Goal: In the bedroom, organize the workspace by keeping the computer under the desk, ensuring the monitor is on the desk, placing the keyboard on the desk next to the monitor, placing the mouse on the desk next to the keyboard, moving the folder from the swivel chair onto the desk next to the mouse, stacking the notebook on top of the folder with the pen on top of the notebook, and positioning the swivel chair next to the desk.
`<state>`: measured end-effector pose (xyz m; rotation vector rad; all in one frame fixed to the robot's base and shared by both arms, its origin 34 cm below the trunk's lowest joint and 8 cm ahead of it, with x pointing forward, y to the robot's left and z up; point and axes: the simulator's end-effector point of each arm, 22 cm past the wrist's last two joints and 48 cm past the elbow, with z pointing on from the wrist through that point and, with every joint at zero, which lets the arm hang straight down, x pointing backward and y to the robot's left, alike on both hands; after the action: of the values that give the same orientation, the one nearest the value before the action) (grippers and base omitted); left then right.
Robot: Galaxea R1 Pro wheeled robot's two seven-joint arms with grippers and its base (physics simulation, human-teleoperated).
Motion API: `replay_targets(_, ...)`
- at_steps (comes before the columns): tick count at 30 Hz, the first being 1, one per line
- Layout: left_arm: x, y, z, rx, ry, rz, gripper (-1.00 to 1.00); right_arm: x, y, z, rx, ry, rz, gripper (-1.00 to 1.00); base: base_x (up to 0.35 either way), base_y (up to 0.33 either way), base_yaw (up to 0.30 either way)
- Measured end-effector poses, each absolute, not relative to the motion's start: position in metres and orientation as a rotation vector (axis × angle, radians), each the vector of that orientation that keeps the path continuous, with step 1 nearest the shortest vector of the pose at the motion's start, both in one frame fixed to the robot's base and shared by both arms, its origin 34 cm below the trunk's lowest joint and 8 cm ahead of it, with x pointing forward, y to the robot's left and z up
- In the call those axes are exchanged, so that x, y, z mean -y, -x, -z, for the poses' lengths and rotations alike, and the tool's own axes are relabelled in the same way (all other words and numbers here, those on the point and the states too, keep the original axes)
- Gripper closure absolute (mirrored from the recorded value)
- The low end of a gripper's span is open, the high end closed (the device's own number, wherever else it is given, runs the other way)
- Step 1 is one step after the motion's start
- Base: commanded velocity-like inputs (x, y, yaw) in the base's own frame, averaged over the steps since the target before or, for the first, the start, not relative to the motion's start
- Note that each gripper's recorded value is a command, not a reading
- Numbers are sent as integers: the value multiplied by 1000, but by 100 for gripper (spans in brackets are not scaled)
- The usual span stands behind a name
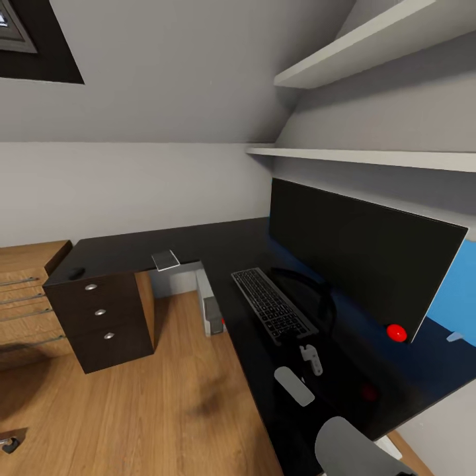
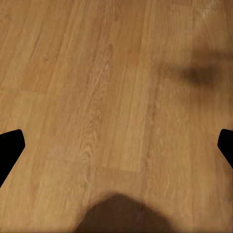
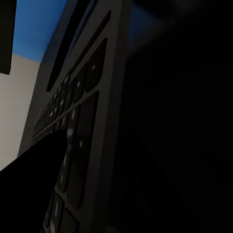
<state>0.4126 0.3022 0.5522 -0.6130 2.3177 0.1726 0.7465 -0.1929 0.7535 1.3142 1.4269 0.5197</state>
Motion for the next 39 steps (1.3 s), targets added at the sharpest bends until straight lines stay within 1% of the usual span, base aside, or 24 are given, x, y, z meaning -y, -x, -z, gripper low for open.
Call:
replay_targets(33,-300,-412,-551,-2320,609,-168,-100,192,-746,-753,-1431,-1314,-519,100,7,0,0)
replay_targets(34,-300,-412,-551,-2320,609,-167,-100,192,-746,-753,-1431,-1314,-518,-100,0,0,0)
replay_targets(39,-300,-412,-552,-2320,609,-167,-100,191,-748,-758,-1434,-1279,-516,-100,0,0,0)
